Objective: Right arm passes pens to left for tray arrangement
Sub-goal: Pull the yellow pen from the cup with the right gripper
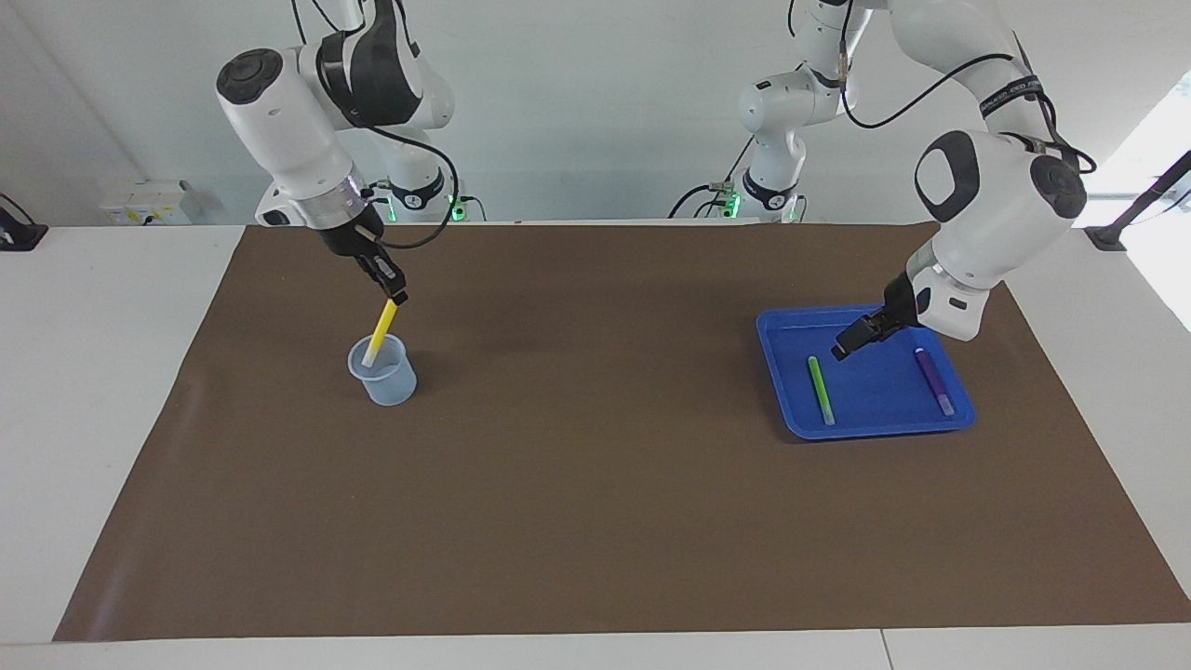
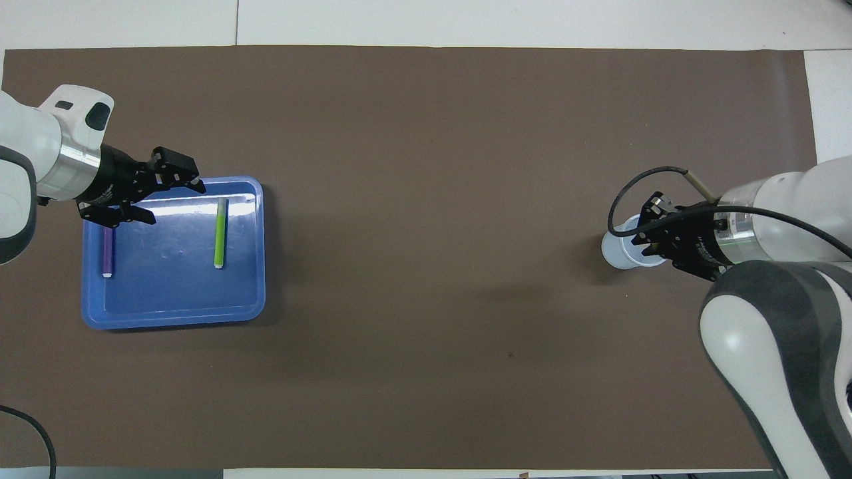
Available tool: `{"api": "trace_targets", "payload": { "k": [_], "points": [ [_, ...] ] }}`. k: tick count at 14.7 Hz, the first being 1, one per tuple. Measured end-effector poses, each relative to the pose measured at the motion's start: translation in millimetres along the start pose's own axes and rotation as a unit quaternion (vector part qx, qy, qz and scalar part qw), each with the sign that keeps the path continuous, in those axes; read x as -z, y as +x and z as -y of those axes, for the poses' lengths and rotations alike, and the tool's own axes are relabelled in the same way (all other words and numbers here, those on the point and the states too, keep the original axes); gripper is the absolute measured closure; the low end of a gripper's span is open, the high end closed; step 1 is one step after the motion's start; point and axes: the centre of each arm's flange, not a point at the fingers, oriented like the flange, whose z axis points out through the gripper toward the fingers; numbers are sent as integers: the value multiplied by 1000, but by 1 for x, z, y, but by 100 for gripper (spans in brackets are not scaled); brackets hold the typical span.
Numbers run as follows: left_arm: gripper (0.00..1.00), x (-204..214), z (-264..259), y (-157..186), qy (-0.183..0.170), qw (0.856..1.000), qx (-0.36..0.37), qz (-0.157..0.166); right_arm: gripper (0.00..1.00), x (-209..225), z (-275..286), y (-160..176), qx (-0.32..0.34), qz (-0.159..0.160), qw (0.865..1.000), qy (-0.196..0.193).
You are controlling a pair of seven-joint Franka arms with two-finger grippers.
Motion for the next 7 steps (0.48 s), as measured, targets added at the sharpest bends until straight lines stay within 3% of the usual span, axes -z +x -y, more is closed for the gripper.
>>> {"api": "trace_targets", "payload": {
  "k": [4,6,7],
  "points": [
    [0,36,-39,-46,-55,992,114,1,83,9,39,-60,171,-9,985,6],
    [0,45,-57,-63,-78,983,163,4,83,15,60,-92,259,-19,966,16],
    [0,49,-63,-69,-94,978,183,13,83,20,71,-106,312,-26,949,24]
  ]
}}
